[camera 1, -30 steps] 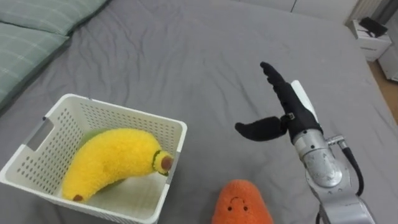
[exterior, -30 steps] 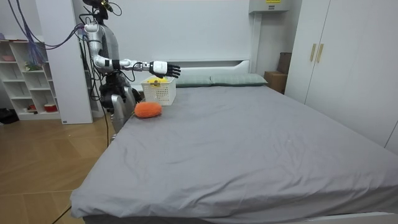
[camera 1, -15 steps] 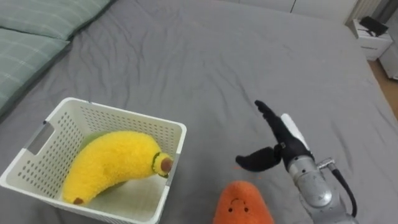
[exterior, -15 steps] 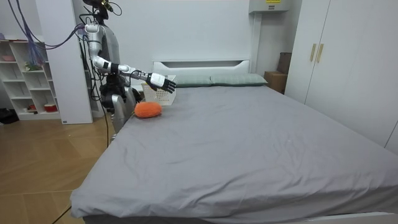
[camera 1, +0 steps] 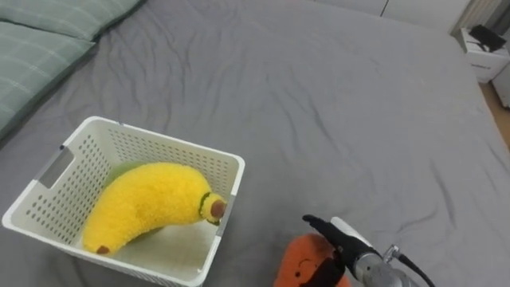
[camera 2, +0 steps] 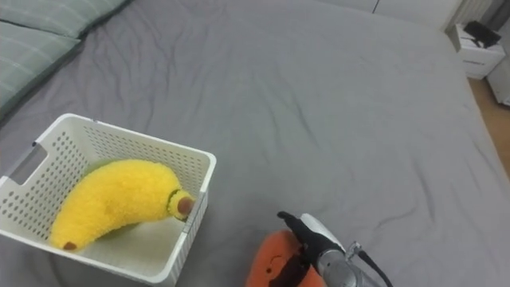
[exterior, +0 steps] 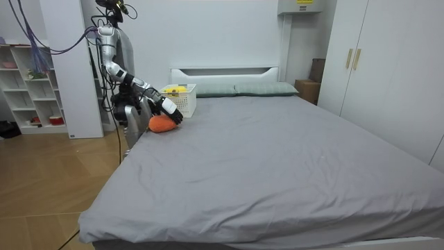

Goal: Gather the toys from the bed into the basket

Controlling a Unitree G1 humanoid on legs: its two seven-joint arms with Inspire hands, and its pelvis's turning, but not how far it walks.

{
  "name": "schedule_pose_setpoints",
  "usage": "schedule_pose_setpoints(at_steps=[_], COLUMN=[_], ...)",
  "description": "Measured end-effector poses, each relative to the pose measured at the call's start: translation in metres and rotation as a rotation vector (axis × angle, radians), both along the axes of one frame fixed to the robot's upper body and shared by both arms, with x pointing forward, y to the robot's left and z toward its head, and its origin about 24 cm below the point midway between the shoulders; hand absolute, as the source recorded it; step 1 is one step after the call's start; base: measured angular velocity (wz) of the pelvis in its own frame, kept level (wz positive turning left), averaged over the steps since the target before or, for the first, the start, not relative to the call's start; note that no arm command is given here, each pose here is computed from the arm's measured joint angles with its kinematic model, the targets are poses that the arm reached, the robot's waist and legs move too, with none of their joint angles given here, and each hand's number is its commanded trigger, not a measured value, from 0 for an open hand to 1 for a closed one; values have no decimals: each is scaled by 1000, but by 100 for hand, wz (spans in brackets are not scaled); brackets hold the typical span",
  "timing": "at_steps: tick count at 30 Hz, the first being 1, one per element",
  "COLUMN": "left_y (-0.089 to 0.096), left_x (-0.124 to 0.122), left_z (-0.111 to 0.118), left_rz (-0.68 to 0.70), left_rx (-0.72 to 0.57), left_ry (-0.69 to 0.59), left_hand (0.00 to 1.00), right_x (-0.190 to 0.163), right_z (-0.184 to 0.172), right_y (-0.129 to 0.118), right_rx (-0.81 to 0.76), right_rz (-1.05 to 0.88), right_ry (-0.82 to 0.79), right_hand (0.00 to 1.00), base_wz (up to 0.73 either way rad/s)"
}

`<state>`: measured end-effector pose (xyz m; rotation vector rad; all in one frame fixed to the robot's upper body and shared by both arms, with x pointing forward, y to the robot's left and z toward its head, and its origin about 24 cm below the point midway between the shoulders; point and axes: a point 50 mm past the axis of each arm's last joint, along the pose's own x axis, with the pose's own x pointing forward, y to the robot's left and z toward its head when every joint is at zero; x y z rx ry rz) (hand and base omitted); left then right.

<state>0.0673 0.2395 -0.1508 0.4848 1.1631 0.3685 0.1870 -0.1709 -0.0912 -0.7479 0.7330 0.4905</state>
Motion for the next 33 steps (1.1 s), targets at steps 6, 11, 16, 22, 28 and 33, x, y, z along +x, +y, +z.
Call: schedule_pose_setpoints(at_steps=[6,11,16,22,28,33], left_y=[1,1,1,1,1,1], left_x=[1,1,1,1,1,1], left_z=[0,0,0,0,0,0], left_rz=[-1,0,1,1,0,0], left_rx=[3,1,1,2,1,1], left_ry=[-2,-2,-2,-2,-2,-2], left_hand=[0,0,0,0,0,0], right_x=[1,2,3,5,9,9], right_z=[-5,-6,-6,-5,-3,-2], right_y=[-1,2,5,5,4,4], right_rx=[-3,-2,-13,-31,-75,-94], right_rz=[1,17,44,55,85,99], right_ry=[31,45,47,40,23,18], right_hand=[0,0,89,100,100,100], base_wz=[0,0,0,0,0,0])
